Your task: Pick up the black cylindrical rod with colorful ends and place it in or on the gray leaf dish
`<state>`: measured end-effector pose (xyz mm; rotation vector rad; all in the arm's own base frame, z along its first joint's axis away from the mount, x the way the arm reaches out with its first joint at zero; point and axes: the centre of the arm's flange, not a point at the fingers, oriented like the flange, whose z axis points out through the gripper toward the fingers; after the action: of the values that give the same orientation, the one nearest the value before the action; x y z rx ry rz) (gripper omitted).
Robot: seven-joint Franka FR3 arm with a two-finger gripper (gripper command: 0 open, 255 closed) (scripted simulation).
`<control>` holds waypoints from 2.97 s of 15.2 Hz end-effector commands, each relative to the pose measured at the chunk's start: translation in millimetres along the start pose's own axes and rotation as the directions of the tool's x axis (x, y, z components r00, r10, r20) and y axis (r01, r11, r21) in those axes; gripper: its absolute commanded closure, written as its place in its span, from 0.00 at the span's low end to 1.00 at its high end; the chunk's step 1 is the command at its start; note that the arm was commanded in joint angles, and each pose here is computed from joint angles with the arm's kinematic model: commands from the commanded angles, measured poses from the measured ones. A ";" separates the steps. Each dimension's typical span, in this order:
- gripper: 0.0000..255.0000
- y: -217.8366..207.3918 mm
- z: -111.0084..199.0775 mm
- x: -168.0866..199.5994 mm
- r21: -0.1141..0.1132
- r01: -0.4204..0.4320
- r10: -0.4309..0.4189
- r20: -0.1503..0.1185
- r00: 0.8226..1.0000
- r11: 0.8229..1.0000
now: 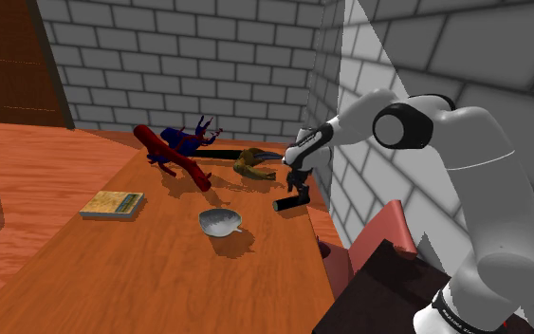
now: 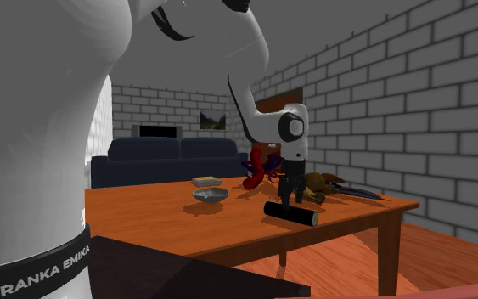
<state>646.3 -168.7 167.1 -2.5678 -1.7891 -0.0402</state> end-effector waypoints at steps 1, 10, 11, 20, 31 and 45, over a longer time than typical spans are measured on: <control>0.00 -0.6 12.6 0.0 0.000 0.000 0.000 0.000 1.000 1.000; 1.00 -0.6 12.5 0.0 0.000 0.000 0.000 0.000 1.000 1.000; 1.00 -0.6 12.5 0.0 0.000 0.000 0.000 0.000 1.000 1.000; 1.00 -0.6 7.3 0.2 0.000 0.000 0.000 0.000 1.000 1.000; 1.00 -0.3 -50.8 1.8 0.000 0.000 0.000 0.000 1.000 1.000; 1.00 -5.6 -107.9 42.6 0.000 0.000 0.000 0.000 1.000 1.000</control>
<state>652.3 -143.1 275.1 -2.5673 -1.7899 -0.0406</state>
